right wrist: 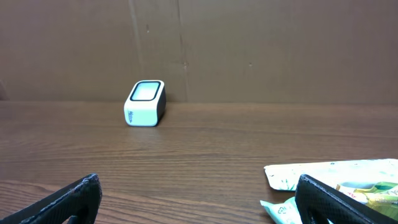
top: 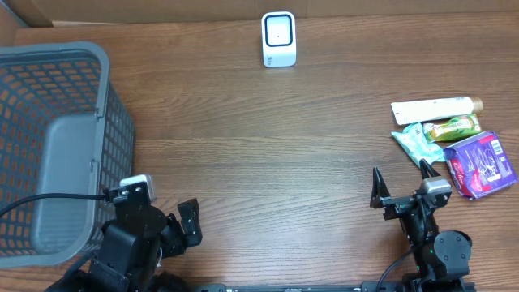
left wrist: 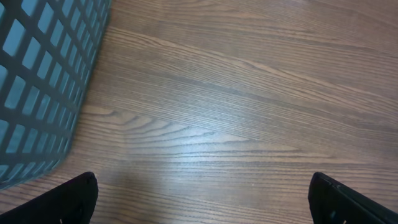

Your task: Scan the item barcode

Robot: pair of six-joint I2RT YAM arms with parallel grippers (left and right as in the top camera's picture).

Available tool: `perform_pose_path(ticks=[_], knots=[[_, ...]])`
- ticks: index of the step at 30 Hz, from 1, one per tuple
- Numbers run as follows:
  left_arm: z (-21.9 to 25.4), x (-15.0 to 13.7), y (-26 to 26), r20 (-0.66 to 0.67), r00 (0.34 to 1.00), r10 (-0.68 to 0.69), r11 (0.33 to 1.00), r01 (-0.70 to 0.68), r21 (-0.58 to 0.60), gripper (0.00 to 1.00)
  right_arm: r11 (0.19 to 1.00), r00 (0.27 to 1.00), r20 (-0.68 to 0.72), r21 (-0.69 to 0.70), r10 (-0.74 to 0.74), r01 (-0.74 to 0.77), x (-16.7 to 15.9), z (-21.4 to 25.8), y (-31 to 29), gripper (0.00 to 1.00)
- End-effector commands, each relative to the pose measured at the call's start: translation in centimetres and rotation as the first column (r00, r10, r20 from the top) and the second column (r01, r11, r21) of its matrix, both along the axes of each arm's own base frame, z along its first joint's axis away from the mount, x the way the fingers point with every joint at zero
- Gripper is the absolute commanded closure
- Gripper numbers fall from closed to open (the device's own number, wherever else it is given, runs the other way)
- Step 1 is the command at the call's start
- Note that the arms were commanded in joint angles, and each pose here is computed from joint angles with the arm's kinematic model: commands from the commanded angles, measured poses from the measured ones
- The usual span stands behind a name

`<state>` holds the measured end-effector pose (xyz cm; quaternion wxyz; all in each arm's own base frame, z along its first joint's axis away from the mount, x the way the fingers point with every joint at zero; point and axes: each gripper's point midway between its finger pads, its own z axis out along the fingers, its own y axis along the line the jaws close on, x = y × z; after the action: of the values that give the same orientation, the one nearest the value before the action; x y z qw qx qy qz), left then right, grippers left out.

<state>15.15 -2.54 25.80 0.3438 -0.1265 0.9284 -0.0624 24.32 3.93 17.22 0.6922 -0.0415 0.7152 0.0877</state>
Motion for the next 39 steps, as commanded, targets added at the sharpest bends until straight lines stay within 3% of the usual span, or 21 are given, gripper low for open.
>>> perform_pose_path(ticks=[1, 6, 11, 13, 16, 21, 30, 39], knots=[[0.3, 0.5, 1.0, 0.032, 0.998, 0.045, 0.998, -0.046, 0.043, 0.0, 1.0, 1.0, 0.007, 0.0, -0.008, 0.008, 0.0, -0.1, -0.1, 0.0], [1.7, 2.5, 1.0, 0.139, 0.989, 0.045, 0.997, -0.053, 0.058, 0.0, 1.0, 1.0, 0.007, 0.0, -0.008, 0.008, 0.0, -0.1, -0.1, 0.0], [3.4, 6.8, -1.6, 0.305, 0.934, -0.189, 0.977, 0.147, 0.156, 0.0, 1.0, 1.0, 0.007, 0.0, -0.008, 0.008, 0.0, -0.1, -0.1, 0.0], [3.7, 8.1, -2.8, 0.372, 0.874, -0.313, 0.945, 0.247, 0.216, 0.0, 1.0, 1.0, 0.007, 0.0, -0.008, 0.008, 0.0, -0.1, -0.1, 0.0], [4.0, 9.1, -4.4, 0.489, 0.723, -0.488, 0.87, 0.357, 0.341, 0.0, 1.0, 1.0, 0.007, 0.0, -0.008, 0.008, 0.0, -0.1, -0.1, 0.0], [3.4, 8.7, -4.7, 0.582, 0.52, -0.625, 0.775, 0.329, 0.539, 0.0, 1.0, 1.0, 0.007, 0.0, -0.008, 0.008, 0.0, -0.1, -0.1, 0.0], [1.2, 7.9, -1.0, 0.687, 0.479, -0.546, 0.809, 0.091, 0.58, 0.0, 1.0, 1.0, 0.008, 0.0, -0.008, 0.008, 0.0, -0.1, -0.1, 0.0], [-3.2, 8.3, 0.3, 0.677, 0.528, -0.512, 0.816, 0.055, 0.575, 0.0, 1.0, 1.0, 0.007, 0.0, -0.008, 0.008, 0.0, -0.1, -0.1, 0.0]])
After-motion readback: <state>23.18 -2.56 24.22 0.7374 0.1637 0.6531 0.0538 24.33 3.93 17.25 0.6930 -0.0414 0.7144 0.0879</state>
